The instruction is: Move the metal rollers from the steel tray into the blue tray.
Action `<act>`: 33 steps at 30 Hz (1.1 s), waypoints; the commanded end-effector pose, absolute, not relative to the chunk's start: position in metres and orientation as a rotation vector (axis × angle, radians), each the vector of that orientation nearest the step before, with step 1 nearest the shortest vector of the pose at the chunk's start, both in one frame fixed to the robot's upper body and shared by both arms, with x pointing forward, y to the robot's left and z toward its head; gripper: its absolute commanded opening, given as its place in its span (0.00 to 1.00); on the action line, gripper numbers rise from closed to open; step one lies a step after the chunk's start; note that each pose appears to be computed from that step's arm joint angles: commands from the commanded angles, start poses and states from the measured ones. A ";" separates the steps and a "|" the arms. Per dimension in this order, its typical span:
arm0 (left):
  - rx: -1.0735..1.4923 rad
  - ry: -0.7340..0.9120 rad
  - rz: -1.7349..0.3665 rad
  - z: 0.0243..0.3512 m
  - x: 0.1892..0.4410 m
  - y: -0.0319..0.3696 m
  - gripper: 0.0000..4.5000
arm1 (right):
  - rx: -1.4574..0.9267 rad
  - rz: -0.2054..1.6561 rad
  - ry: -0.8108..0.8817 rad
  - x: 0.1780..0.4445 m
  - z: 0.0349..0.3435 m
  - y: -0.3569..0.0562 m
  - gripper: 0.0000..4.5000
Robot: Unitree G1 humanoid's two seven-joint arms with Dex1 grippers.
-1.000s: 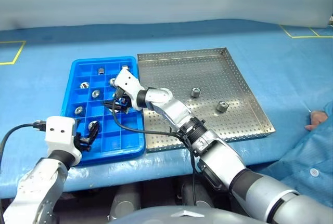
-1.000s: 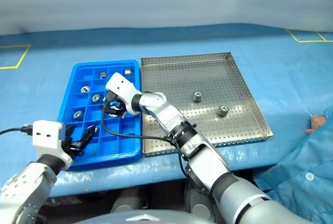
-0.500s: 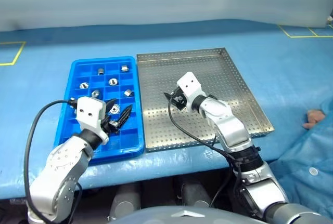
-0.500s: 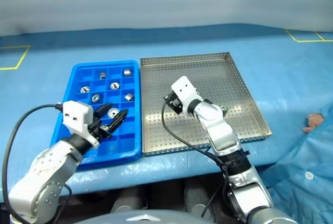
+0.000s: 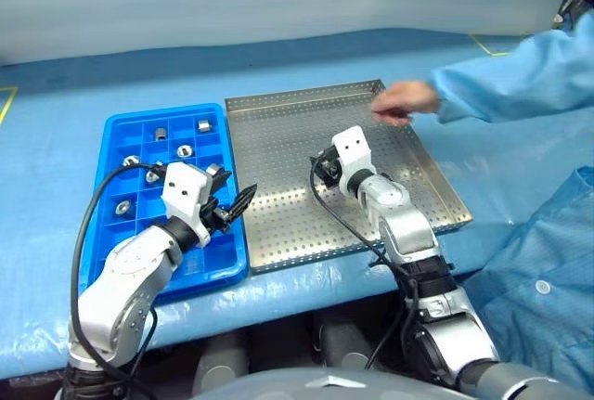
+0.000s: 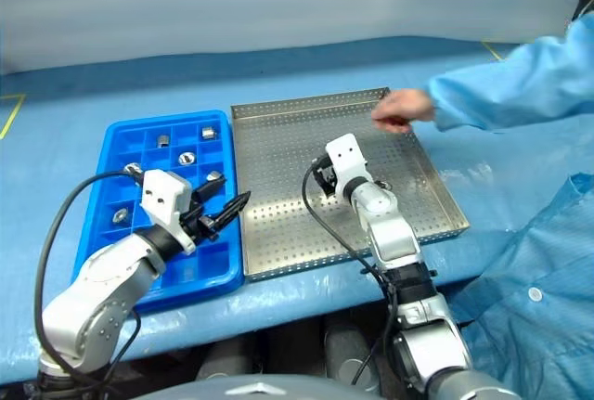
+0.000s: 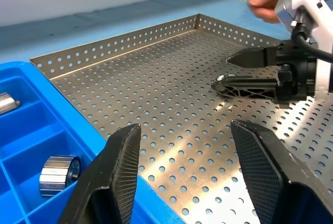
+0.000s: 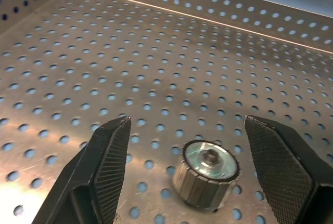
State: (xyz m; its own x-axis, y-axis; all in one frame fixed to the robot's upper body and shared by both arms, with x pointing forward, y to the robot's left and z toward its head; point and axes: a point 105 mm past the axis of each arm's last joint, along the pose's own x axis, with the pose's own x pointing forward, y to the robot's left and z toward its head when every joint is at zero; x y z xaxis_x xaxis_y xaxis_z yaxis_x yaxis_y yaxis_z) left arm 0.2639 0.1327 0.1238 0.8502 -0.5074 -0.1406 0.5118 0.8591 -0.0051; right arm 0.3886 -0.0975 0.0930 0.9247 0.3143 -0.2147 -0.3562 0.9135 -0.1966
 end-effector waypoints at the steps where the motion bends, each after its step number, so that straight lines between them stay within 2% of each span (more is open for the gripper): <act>1: 0.056 0.089 -0.525 0.136 0.259 0.133 0.67 | -0.203 0.291 0.148 0.400 0.103 -0.104 0.81; 7: 0.057 0.087 -0.497 0.136 0.258 0.137 0.67 | -0.208 0.255 0.278 0.403 0.076 -0.109 0.81; 10: 0.058 0.088 -0.487 0.136 0.258 0.139 0.67 | -0.184 0.258 0.293 0.402 0.074 -0.108 0.68; 15: 0.057 0.090 -0.483 0.135 0.259 0.139 0.67 | -0.180 0.254 0.279 0.402 0.077 -0.108 0.32; 25: 0.062 0.096 -0.476 0.134 0.262 0.140 0.67 | -0.171 0.278 0.251 0.399 0.083 -0.105 0.32; 28: 0.062 0.098 -0.472 0.133 0.262 0.141 0.67 | -0.146 0.334 0.231 0.396 0.088 -0.097 0.32; 31: 0.062 0.098 -0.467 0.133 0.262 0.142 0.67 | -0.142 0.428 0.234 0.386 0.091 -0.085 0.45; 33: 0.062 0.099 -0.465 0.133 0.262 0.143 0.67 | -0.125 0.434 0.226 0.383 0.095 -0.084 0.59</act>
State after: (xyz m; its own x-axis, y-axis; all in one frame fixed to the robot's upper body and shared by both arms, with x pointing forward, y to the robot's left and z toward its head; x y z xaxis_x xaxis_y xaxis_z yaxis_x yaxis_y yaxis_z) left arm 0.2622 0.1432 0.1223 0.8834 -0.4440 -0.1499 0.4509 0.8925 0.0136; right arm 0.3843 -0.0883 0.0785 0.8791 0.3755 -0.2936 -0.4135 0.9071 -0.0779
